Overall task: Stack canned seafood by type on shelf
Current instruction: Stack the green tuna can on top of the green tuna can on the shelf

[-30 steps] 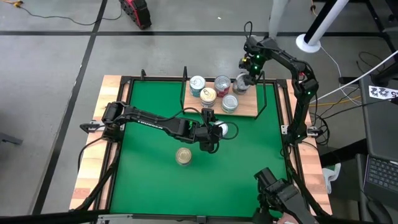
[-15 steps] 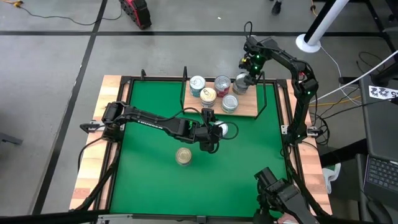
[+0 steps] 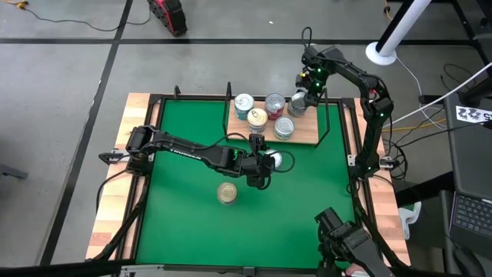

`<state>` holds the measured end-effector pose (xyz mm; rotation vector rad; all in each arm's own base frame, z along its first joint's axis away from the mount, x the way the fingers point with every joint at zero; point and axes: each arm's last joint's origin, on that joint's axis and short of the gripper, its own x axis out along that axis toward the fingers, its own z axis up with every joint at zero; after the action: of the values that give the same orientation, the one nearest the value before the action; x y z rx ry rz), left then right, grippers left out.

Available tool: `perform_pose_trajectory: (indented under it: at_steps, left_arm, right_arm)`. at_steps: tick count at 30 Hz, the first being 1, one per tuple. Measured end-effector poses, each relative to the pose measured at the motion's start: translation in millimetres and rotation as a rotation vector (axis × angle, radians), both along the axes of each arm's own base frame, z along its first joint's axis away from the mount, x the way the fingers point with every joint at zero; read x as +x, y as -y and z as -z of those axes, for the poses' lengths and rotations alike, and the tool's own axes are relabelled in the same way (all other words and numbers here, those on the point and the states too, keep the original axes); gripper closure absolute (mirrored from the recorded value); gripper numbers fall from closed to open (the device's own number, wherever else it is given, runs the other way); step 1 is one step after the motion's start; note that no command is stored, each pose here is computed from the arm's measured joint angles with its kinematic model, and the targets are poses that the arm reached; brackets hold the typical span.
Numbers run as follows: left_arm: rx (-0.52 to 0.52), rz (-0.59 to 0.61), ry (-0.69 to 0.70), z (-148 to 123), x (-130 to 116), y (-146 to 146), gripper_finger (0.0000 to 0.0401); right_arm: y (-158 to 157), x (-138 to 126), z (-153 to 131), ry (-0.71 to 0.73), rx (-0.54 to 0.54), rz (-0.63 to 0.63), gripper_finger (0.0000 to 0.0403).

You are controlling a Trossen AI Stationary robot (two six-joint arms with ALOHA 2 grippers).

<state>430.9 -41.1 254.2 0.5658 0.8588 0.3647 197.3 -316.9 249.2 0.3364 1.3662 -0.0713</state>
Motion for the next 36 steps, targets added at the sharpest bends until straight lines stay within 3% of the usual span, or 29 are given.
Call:
perform_pose_trajectory:
  at_steps: [13, 23, 28, 36]
  left_arm:
    - [-0.001, 0.0, 0.001, 0.0, 0.0, 0.0, 0.0141]
    - [-0.001, -0.001, 0.001, 0.1, 0.1, 0.0, 0.0141]
    - [-0.001, -0.001, 0.001, -0.1, 0.0, 0.0, 0.0141]
    - [-0.001, -0.001, 0.001, 0.0, 0.0, 0.0, 0.0141]
  right_arm:
    - [0.7, 0.3, 0.0, 0.015, -0.01, -0.031, 0.0272]
    - [-3.1, -0.8, 0.4, 0.032, 0.037, -0.073, 0.0253]
    - [-4.9, -1.3, 0.1, 0.037, 0.061, -0.072, 0.0271]
    - [-8.6, 0.4, -1.3, 0.129, 0.14, -0.064, 0.0259]
